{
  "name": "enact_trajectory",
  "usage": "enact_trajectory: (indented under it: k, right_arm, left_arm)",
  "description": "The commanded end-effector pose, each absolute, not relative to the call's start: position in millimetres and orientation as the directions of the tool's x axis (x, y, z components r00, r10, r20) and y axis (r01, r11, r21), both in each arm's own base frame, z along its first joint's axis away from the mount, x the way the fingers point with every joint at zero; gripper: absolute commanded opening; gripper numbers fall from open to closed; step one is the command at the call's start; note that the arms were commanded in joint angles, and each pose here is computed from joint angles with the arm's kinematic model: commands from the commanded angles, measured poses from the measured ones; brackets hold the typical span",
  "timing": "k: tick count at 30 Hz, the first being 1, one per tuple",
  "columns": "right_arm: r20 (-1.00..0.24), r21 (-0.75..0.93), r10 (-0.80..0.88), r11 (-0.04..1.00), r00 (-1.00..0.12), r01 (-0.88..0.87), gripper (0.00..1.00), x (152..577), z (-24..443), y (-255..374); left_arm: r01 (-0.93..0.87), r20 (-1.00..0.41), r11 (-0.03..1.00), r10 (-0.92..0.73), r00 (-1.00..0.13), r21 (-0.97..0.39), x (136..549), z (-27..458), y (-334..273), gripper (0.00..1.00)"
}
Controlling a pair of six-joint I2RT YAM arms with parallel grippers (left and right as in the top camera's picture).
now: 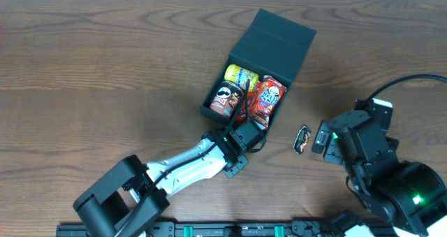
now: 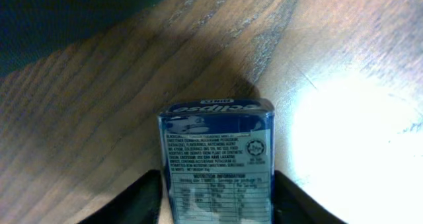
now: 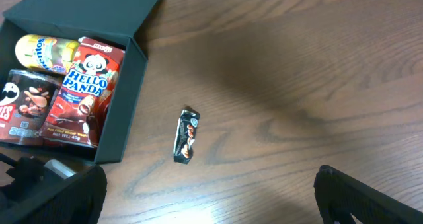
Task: Pack container
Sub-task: 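Lift the Eclipse tin and lower it into the box beside the Pringles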
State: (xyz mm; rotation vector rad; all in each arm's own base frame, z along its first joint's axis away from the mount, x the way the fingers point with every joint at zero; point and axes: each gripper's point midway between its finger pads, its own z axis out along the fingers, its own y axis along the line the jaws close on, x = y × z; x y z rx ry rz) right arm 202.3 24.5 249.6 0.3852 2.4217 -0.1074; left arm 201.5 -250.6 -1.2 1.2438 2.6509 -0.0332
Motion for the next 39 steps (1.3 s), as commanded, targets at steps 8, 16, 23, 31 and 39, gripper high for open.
enact_trajectory:
  k: [8,16,23,31,39]
  right_arm:
    - [-0.649,0.013,0.251,0.948,-0.718,0.319,0.99,202.1,249.7,21.4]
    - [-0.649,0.013,0.251,0.948,-0.718,0.319,0.99,202.1,249.7,21.4]
    - [-0.657,0.005,0.249,0.945,-0.711,0.327,0.99,202.8,250.9,19.1]
    - [-0.660,0.004,0.249,0.945,-0.709,0.328,0.99,203.2,251.4,18.7]
    - [-0.660,0.014,0.261,0.942,-0.704,0.336,0.99,203.6,251.6,19.1]
  left_arm:
    - [0.747,-0.202,0.661,0.743,-0.638,0.071,206.8,3.4,-255.6,0.26]
    - [0.728,-0.148,0.683,0.728,-0.670,0.064,203.2,19.5,-253.0,0.06]
    - [0.724,-0.151,0.687,0.723,-0.674,0.062,201.2,60.7,-250.7,0.06]
    - [0.707,-0.348,0.704,0.680,-0.645,0.063,215.5,137.0,-259.8,0.06]
    - [0.640,-0.478,0.761,0.603,-0.638,0.106,275.1,167.0,-268.9,0.06]
